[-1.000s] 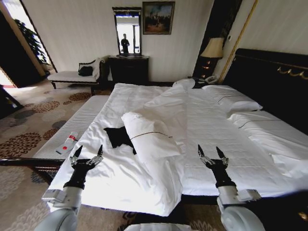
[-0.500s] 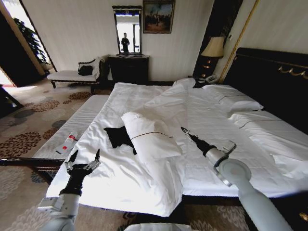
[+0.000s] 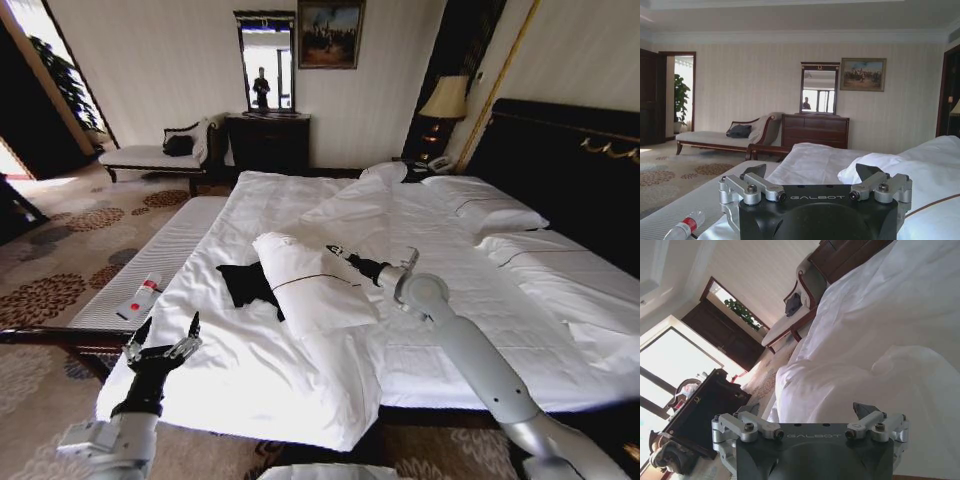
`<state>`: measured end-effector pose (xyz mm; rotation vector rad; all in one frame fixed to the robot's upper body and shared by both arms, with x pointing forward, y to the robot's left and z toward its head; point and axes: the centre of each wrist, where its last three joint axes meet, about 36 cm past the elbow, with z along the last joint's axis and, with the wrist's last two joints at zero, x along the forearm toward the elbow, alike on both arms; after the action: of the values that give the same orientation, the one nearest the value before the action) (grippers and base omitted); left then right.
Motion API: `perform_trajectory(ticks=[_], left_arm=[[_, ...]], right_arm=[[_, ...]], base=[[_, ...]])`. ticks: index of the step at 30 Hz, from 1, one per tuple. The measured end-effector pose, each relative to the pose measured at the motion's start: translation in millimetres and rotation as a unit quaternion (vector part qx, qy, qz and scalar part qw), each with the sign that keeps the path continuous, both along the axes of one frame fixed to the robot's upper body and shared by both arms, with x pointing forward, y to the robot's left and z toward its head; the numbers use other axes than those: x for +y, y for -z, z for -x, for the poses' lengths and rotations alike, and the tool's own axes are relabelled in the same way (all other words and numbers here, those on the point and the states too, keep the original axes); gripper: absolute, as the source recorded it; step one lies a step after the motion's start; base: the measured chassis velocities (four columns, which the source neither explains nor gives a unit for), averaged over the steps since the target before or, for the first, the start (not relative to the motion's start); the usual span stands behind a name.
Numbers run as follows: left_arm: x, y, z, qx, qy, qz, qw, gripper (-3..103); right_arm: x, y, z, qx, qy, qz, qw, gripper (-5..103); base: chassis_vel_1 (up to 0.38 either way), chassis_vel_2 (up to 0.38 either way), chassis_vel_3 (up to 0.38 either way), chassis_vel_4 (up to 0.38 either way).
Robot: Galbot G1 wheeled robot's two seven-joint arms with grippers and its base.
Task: Fold the clothes on the bed.
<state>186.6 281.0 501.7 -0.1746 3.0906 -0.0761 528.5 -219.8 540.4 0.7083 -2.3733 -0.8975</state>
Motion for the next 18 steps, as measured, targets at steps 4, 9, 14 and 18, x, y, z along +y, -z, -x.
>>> perform_trajectory(ticks=[4,9,14,18], left_arm=[[0.3,0.3,0.9,0.002,-0.002,-0.001,1.0,100],[0.0,0.9,2.3,0.005,-0.006,-0.002,1.0,100],[-0.5,1.5,3.2,0.006,-0.01,-0.005,0.9999,100],[-1.6,2.3,4.1,0.006,-0.014,-0.011,0.9998,100]], right_arm=[[11.3,3.6,-9.3,0.016,-0.003,0.013,1.0,100],[20.5,8.5,-23.5,0.032,0.003,0.023,0.999,100],[36.0,8.7,-28.2,0.037,-0.009,0.017,0.999,100],[63.5,10.6,-34.8,0.039,-0.025,0.007,0.999,100]], base=[[0.0,0.0,0.0,0.0],[0.0,0.0,0.0,0.0],[0.0,0.0,0.0,0.0],[0.0,0.0,0.0,0.0]])
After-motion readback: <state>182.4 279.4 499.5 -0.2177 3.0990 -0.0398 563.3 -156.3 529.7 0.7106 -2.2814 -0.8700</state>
